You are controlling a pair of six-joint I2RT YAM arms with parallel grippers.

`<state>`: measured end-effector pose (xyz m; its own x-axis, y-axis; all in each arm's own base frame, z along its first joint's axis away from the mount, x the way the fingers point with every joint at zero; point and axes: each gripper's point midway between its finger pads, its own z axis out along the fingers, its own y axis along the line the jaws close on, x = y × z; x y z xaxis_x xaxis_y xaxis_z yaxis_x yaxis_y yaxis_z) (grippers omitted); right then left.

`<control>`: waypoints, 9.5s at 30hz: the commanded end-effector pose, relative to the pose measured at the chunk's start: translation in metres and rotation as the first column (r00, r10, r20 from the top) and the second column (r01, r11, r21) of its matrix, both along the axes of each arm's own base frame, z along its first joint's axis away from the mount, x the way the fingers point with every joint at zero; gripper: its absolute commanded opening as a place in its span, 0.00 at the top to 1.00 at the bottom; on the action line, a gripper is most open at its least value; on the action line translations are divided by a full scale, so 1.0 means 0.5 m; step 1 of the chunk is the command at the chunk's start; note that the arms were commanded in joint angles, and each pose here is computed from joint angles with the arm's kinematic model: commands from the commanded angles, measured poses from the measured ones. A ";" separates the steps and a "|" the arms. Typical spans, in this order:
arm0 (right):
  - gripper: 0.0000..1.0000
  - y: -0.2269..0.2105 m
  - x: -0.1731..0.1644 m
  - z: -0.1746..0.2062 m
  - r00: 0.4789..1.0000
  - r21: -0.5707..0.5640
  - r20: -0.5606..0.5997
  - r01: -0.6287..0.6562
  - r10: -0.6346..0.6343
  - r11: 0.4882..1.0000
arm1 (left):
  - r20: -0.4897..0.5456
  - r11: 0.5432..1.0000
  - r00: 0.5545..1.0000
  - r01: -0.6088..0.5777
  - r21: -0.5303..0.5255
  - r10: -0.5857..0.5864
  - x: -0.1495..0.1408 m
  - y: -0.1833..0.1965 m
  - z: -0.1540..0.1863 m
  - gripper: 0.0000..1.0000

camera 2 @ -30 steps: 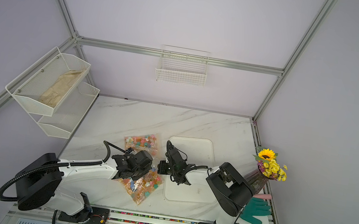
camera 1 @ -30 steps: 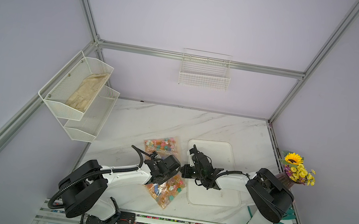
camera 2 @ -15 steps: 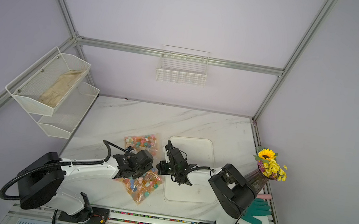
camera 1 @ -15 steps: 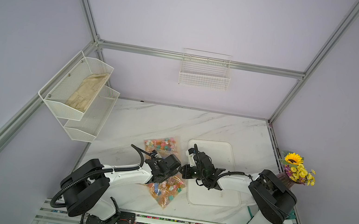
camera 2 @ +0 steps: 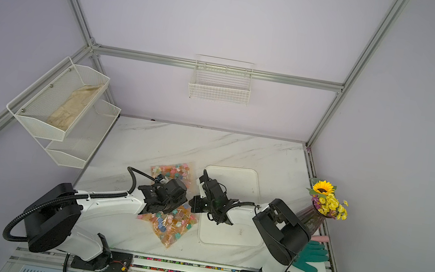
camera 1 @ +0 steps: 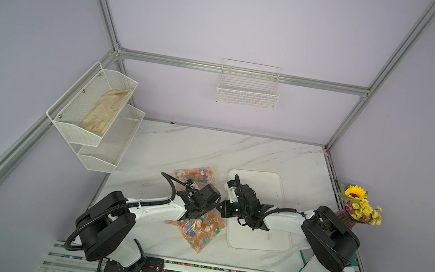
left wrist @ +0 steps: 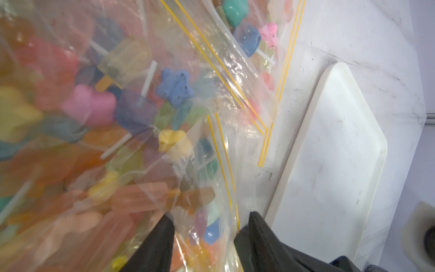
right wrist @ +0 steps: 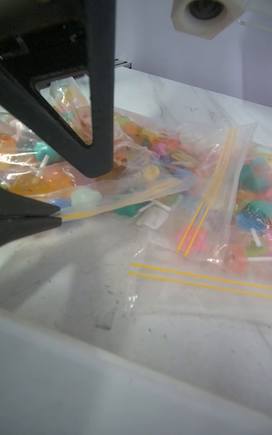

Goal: Pour candies out of the ziploc bag
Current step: Open the ziploc bag at the center of the board.

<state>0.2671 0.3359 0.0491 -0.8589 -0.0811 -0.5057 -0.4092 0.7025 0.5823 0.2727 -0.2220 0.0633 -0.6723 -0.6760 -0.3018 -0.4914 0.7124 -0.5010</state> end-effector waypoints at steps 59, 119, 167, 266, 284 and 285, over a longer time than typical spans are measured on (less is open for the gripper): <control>1.00 -0.011 0.013 0.082 0.997 0.042 0.050 0.048 -0.050 0.998 | 0.096 0.989 0.989 0.119 -0.086 -0.110 0.060 -0.089 0.096 0.73; 1.00 -0.010 0.016 0.078 0.998 0.036 0.039 0.051 -0.053 0.998 | 0.003 0.999 0.999 0.039 -0.033 -0.039 0.045 -0.061 0.040 0.75; 1.00 -0.005 0.015 0.067 0.999 0.031 0.025 0.043 -0.044 0.999 | 0.076 0.996 0.995 0.068 -0.060 -0.063 0.063 -0.075 0.093 0.74; 1.00 -0.016 0.063 0.047 0.963 0.105 -0.130 0.250 -0.236 0.962 | 0.043 0.998 0.997 0.066 0.007 -0.066 -0.046 -0.009 0.002 1.00; 1.00 -0.002 0.059 0.110 0.987 0.209 -0.078 0.157 -0.143 0.965 | 0.039 0.999 0.999 -0.033 0.022 0.032 -0.073 0.056 -0.005 1.00; 1.00 -0.003 0.060 0.107 0.986 0.206 -0.079 0.158 -0.144 0.966 | 0.040 0.999 0.999 -0.035 0.023 0.034 -0.075 0.059 -0.005 1.00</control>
